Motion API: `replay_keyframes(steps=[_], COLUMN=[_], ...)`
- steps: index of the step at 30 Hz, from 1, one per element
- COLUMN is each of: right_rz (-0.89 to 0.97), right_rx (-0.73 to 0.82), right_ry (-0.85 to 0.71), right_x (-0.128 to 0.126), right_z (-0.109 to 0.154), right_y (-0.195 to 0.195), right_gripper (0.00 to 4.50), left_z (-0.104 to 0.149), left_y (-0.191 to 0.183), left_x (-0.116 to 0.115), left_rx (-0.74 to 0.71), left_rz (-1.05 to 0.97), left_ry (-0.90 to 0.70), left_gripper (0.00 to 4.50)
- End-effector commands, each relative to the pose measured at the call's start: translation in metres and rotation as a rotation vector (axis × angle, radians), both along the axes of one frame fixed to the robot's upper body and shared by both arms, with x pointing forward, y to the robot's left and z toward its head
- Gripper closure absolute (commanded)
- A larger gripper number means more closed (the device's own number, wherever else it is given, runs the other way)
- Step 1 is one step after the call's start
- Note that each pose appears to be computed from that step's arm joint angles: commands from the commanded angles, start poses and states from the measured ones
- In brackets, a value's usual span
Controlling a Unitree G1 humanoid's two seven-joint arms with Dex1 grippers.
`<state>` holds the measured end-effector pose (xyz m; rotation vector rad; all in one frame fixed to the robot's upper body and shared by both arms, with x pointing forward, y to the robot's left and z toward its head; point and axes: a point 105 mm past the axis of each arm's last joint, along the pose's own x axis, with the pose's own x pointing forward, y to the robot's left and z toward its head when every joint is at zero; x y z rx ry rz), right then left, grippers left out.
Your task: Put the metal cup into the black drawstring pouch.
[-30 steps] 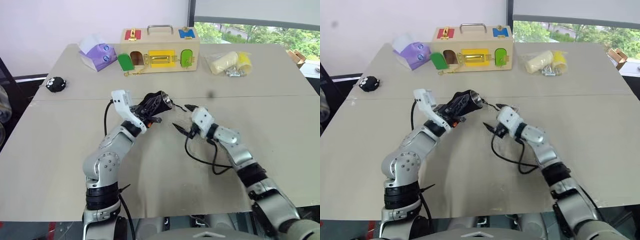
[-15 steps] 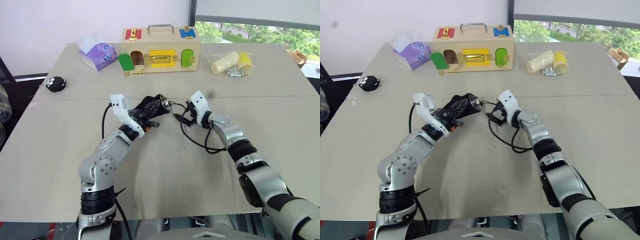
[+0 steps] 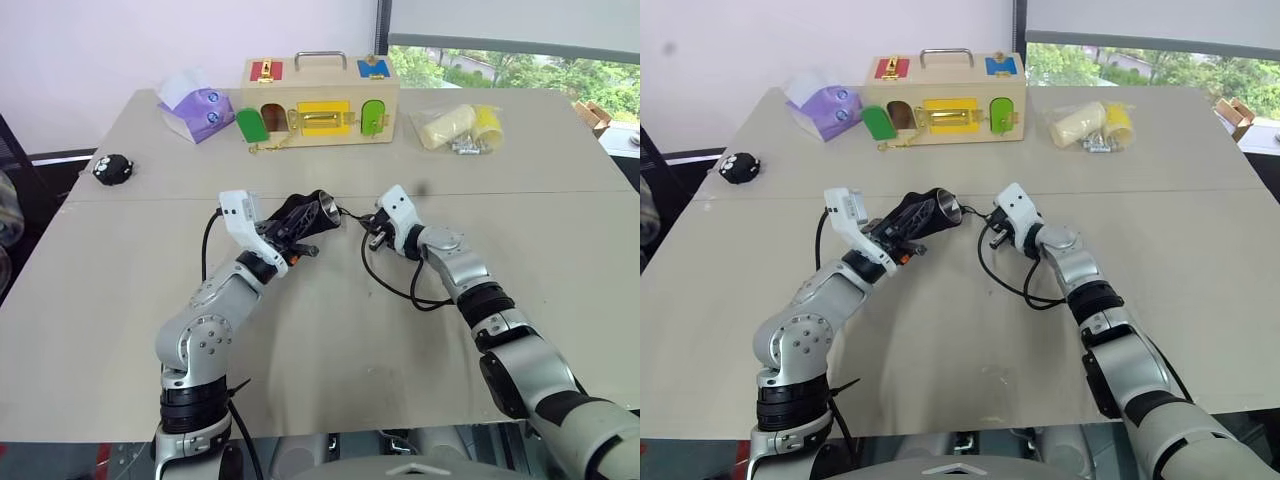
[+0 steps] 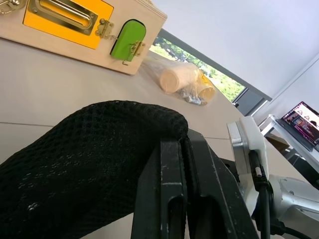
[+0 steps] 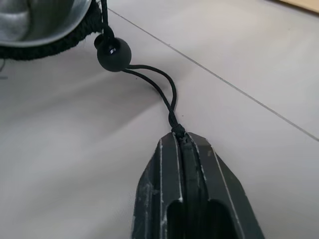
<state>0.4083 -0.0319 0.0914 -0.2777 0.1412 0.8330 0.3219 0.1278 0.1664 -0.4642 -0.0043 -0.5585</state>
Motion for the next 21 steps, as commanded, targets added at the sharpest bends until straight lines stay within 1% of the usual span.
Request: replay_keyframes(steps=[1,5,8,10,11,13,16,19,21], right_rz=[-0.102,-0.133,-0.150,-0.137,-0.134,-0.091,0.016,0.100,0.153], right_rx=[-0.024,0.037,0.098,0.211,0.251,0.397,0.591,0.781,0.869], right_ry=[-0.016,-0.083,-0.158,-0.278,-0.313,-0.347,-0.344,-0.303,-0.265], right_x=[0.005,0.005,0.002,-0.006,-0.009,-0.021,-0.044,-0.063,-0.072], right_z=[-0.002,0.019,0.041,0.078,0.090,0.116,0.145,0.171,0.184], right_y=[-0.027,-0.034,-0.039,-0.040,-0.042,-0.038,-0.032,-0.029,-0.027], right_gripper=[4.46,4.46,4.46,4.46,4.46,4.46,4.46,4.46,4.46], left_z=[0.014,0.014,0.015,0.014,0.015,0.016,0.020,0.024,0.028], left_y=[-0.004,-0.004,-0.005,-0.006,-0.007,-0.007,-0.009,-0.010,-0.009], left_x=[-0.005,-0.005,-0.005,-0.005,-0.005,-0.004,-0.003,-0.004,-0.004], left_rx=[0.004,0.002,0.001,0.001,0.001,-0.004,-0.037,-0.045,-0.056], left_rz=[-0.019,-0.019,-0.021,-0.025,-0.026,-0.024,-0.029,-0.033,-0.035], left_ry=[-0.056,-0.056,-0.056,-0.055,-0.055,-0.056,-0.062,-0.082,-0.097], left_gripper=[4.50,4.50,4.50,4.50,4.50,4.50,4.50,4.50,4.50])
